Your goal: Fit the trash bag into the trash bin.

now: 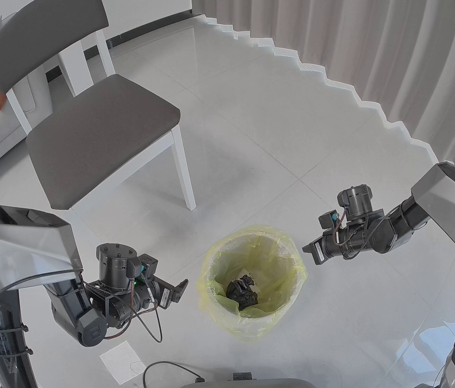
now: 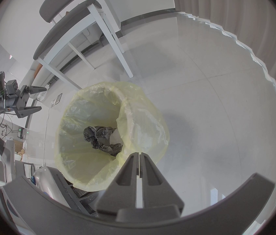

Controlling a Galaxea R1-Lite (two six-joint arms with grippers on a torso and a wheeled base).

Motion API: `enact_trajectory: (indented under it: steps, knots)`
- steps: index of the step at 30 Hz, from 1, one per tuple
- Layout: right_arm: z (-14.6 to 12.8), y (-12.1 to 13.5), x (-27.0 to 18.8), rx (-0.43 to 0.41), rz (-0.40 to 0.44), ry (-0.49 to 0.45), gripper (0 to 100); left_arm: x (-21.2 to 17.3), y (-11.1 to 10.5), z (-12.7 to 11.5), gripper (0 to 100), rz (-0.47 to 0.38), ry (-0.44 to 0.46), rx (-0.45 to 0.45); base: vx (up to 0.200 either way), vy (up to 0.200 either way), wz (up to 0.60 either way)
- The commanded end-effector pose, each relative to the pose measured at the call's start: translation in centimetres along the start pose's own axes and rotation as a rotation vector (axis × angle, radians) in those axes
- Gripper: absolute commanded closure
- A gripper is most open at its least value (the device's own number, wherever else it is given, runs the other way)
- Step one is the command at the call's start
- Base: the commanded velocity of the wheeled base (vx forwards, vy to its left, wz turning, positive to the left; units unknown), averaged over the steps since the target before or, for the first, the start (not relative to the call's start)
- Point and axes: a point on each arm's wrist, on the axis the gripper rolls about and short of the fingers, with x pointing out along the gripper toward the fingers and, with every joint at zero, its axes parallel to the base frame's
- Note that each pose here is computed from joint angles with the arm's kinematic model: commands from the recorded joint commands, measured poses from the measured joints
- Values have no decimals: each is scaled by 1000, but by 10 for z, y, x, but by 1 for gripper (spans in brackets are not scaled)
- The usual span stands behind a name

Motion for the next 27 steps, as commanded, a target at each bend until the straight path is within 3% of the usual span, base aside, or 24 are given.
enact_trajectory:
  steps: [1,7,8,27]
  knots:
    - [13,4,9,-20,17,-38,100,0,0,1,0,0,-2,-1,0,0,0]
    - [22,11,13,-54,51,-62,100,-2,-1,0,0,0,2,0,0,0,0]
    - [22,10,14,-53,51,-63,0,-2,0,0,0,1,1,-1,0,0,0]
    - [14,0,41,-34,50,-46,0,-2,1,-1,0,4,1,-4,0,0,0]
